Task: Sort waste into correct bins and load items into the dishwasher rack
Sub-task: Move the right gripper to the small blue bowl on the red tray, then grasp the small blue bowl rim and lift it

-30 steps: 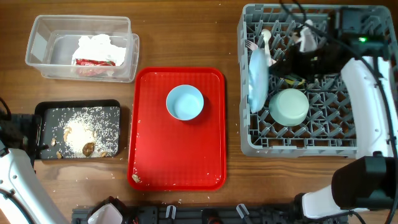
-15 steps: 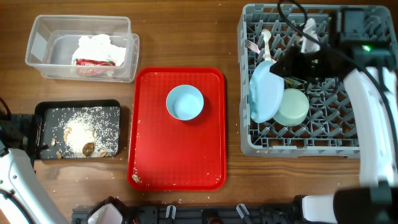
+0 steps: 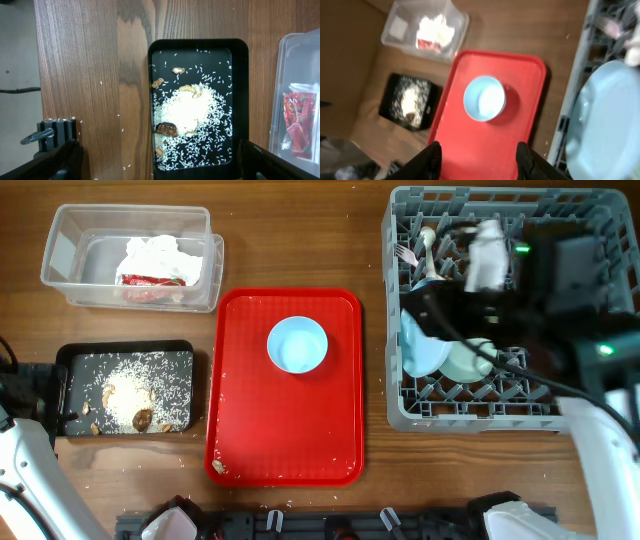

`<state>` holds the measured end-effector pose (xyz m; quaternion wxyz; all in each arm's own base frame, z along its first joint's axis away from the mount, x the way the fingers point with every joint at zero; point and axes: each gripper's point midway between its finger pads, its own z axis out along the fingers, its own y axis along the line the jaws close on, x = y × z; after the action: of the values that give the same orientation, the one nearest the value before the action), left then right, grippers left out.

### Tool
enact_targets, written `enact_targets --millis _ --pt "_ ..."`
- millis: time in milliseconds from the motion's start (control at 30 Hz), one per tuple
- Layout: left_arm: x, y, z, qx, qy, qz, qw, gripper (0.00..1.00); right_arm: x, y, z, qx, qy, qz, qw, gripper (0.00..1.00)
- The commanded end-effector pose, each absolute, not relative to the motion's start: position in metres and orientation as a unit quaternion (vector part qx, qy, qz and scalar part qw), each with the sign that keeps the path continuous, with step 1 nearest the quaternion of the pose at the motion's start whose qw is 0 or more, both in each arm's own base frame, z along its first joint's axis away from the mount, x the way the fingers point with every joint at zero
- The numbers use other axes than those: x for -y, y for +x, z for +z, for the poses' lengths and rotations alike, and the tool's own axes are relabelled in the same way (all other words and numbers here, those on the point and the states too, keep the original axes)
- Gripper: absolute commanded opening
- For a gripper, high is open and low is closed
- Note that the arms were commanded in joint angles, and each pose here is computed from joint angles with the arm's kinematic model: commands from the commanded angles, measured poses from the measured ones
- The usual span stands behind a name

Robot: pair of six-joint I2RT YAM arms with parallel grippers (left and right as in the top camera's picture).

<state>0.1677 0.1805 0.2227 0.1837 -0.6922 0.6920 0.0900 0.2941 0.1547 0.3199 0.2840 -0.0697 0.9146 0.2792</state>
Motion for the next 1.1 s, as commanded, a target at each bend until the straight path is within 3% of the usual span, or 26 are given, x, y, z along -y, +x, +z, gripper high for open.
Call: enact_targets --millis 0,267,500,767,1067 --pt "-0.181 0.166 0.225 -0.692 -0.692 0.091 0.187 1.0 -0.187 0.299 0.286 -0.934 -0.095 0.247 0.24 0.49" --pt "-0.181 0.166 0.225 -0.692 -0.692 0.091 0.187 1.0 -0.263 0.31 0.2 -0.952 -0.167 0.201 0.159 0.53" --pt "-0.181 0.166 0.225 -0.692 -0.692 0.091 0.187 1.0 -0.287 0.305 0.174 -0.948 -0.197 0.221 0.12 0.56" --pt "-0.181 0.166 0.225 -0.692 -0.692 0.091 0.187 1.0 -0.352 0.307 0.16 -0.926 -0.259 0.18 0.208 0.58" --pt "-0.181 0.166 0.225 -0.692 -0.692 0.091 0.187 1.0 -0.384 0.327 0.079 -0.935 -0.252 0.149 0.2 0.57"
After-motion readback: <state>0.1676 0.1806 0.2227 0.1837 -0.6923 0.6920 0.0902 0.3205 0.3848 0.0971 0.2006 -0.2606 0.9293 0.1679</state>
